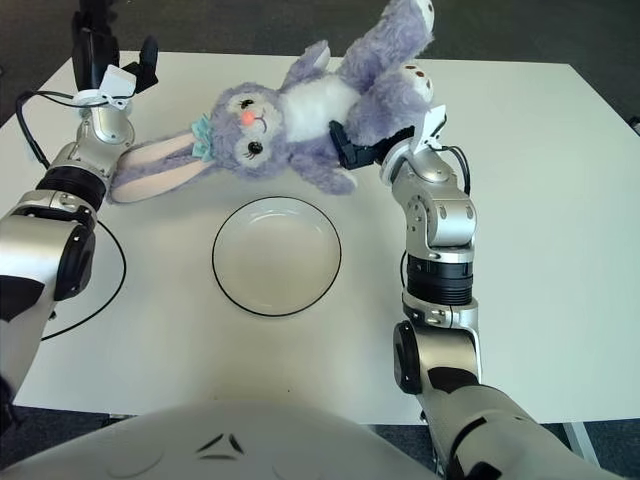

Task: Put the doll into the plate.

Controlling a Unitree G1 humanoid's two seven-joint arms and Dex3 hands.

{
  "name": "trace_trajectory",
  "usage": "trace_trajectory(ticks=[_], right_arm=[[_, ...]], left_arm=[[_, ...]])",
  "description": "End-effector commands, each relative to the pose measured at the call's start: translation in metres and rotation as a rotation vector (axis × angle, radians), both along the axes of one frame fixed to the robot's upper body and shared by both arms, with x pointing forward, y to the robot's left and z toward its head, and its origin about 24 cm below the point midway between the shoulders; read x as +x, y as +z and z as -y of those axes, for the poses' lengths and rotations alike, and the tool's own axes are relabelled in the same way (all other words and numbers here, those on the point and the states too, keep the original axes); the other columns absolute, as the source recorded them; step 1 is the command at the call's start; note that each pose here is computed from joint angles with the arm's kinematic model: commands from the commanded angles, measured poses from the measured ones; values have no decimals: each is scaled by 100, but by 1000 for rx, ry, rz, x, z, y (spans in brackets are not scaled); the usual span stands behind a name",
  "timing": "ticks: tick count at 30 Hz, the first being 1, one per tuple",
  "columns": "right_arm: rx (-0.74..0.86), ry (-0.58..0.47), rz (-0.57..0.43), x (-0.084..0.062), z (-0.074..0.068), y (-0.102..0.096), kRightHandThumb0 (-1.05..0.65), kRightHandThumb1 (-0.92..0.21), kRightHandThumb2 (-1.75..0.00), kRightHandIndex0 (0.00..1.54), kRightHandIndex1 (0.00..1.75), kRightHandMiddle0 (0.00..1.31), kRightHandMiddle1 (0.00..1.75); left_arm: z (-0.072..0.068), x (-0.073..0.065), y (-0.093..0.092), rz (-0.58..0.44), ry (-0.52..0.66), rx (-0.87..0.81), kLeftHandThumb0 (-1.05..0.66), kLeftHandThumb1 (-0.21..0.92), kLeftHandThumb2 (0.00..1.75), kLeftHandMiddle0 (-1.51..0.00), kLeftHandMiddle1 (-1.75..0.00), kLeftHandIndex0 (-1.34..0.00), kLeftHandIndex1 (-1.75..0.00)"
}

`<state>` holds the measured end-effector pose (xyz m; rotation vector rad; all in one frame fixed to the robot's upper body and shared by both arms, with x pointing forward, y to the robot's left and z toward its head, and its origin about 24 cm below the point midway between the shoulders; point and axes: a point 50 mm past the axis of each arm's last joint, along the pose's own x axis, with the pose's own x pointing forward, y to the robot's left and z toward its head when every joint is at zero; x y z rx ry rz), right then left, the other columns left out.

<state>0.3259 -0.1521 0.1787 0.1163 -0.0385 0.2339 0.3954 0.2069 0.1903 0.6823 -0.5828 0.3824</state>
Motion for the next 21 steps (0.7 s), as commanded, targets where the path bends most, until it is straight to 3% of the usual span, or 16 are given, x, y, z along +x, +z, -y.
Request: trace_trajectory(ticks=[1, 4, 9, 21], right_arm=[[82, -2, 0, -1, 4, 3, 0, -7, -144, 93, 124, 68, 175], [131, 7, -5, -1, 6, 5, 0, -6, -146, 91, 129, 69, 175], [129, 19, -19, -4, 9, 7, 0, -4, -150, 89, 134, 72, 175], [117, 105, -47, -14, 9, 10, 0, 0, -153, 93, 129, 77, 175]], left_arm=[[-18, -5, -9, -18, 57, 25, -64, 92, 76, 0, -101, 0, -89], [-22, -7, -14, -40, 64, 26, -64, 92, 77, 0, -93, 0, -82], [-21, -6, -19, -71, 48, -12, -62, 92, 78, 0, -89, 0, -91], [-19, -5, -24, -115, 1, -98, -59, 92, 74, 0, -123, 0, -138]])
